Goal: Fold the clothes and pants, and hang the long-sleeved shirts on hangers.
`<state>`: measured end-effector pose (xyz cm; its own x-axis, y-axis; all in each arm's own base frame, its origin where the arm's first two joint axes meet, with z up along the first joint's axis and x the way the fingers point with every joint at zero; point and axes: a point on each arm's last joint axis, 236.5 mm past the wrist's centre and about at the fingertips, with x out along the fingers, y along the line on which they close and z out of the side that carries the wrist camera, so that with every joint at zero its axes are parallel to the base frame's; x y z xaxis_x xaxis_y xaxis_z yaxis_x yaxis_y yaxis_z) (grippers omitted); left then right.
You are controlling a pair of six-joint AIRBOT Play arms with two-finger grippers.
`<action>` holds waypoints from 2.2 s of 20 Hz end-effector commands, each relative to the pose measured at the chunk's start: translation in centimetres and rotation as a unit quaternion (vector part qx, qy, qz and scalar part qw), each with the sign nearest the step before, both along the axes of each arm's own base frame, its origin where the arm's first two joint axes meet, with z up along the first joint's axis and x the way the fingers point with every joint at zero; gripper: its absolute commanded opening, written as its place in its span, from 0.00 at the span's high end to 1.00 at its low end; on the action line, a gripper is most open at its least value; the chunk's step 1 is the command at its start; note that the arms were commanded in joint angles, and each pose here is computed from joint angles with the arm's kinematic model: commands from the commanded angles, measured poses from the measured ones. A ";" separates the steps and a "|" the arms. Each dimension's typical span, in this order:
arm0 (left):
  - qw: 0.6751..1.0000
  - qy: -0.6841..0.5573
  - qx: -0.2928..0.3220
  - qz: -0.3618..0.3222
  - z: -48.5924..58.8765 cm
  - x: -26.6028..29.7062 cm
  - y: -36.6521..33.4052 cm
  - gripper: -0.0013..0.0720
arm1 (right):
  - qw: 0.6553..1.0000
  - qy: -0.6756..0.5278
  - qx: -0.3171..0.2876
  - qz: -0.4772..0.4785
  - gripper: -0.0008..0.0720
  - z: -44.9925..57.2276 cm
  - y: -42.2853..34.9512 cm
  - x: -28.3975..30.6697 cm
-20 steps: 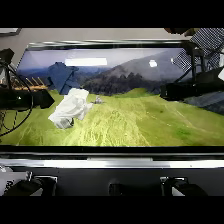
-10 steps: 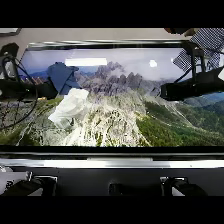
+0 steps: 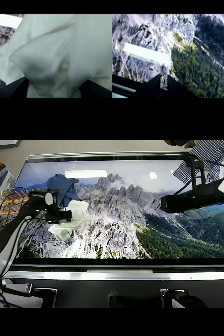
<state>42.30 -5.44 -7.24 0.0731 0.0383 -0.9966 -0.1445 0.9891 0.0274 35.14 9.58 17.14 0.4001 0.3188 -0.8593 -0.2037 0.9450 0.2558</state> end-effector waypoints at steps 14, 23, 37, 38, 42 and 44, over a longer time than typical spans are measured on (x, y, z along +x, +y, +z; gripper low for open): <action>0.915 0.011 -0.334 -0.226 8.1 -7.9 -32.5 0.96 | 0.985 0.116 -0.122 -0.049 0.79 -2.2 -6.1 -5.5; 0.945 0.048 -0.269 -0.179 4.5 -8.1 -30.7 0.06 | 0.990 0.066 -0.117 -0.047 0.79 0.0 -6.1 -5.8; 0.962 0.030 -0.242 -0.121 13.0 -4.2 -9.4 0.07 | 0.945 0.183 0.176 -0.208 0.29 -12.4 -10.3 0.7; 0.962 0.031 -0.242 -0.119 13.0 -4.1 -9.2 0.07 | 0.935 0.197 0.223 -0.194 0.25 -14.2 -8.3 0.5; 0.963 0.036 -0.242 -0.118 12.7 -4.2 -9.2 0.06 | 0.928 0.217 0.233 -0.194 0.25 -21.6 -4.5 -0.4; 0.963 0.035 -0.242 -0.118 12.7 -4.1 -9.2 0.06 | 0.930 0.230 0.219 -0.183 0.25 -23.8 -2.8 -0.8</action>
<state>38.42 -14.99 5.49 -0.0328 -0.4433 -0.8958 0.0746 0.8927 -0.4445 34.74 4.45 -3.07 0.1837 0.5747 -0.7975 0.3304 0.7280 0.6007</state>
